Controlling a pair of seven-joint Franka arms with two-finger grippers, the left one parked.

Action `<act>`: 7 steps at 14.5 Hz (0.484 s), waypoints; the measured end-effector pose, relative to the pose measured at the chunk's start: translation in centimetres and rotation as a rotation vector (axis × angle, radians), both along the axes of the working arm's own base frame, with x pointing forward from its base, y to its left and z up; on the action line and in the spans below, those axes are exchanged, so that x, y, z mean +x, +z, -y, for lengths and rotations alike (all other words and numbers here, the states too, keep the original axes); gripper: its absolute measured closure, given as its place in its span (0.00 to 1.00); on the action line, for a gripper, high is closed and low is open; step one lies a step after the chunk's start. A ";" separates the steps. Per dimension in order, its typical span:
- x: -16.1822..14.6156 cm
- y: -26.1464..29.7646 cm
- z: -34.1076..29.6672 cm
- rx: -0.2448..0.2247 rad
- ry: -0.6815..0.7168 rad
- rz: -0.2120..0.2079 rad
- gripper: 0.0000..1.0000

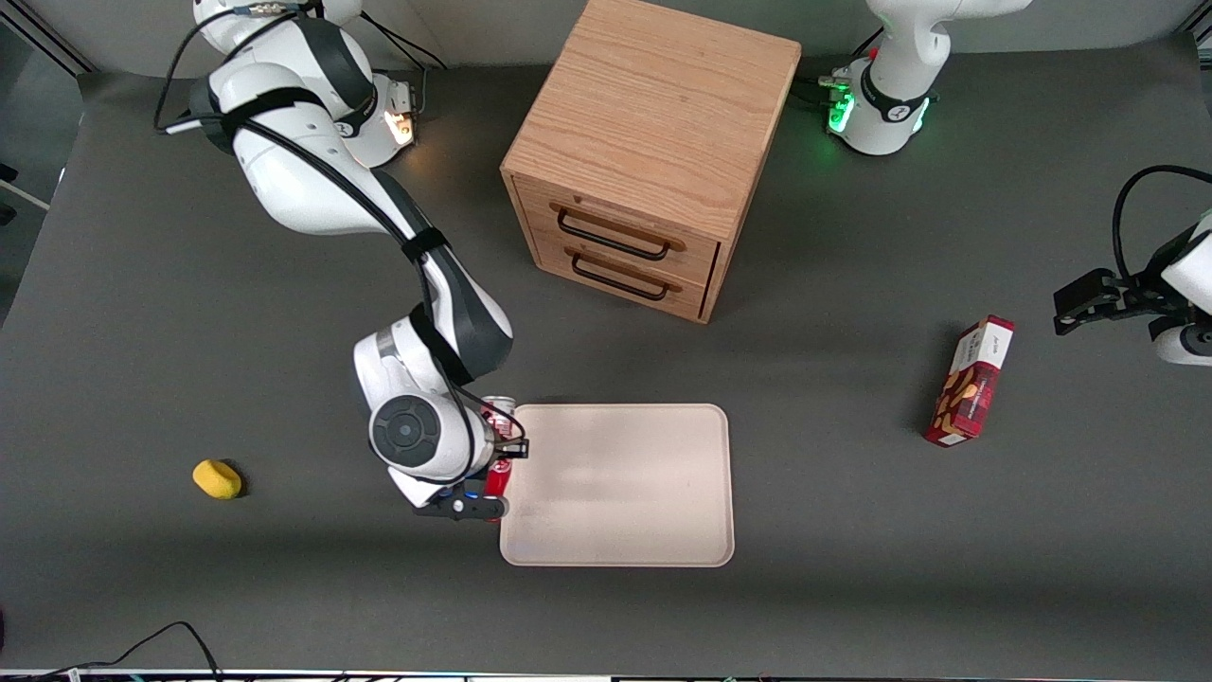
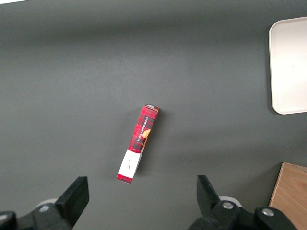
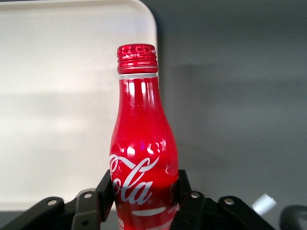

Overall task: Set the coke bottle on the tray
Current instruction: 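Lower the bottle onto the tray and open the right gripper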

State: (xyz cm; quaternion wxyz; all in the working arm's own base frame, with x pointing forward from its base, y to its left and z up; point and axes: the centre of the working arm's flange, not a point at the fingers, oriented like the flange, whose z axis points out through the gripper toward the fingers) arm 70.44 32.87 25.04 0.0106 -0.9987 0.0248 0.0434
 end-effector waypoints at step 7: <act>-0.1 -4.0 -1.7 0.026 0.025 0.044 0.44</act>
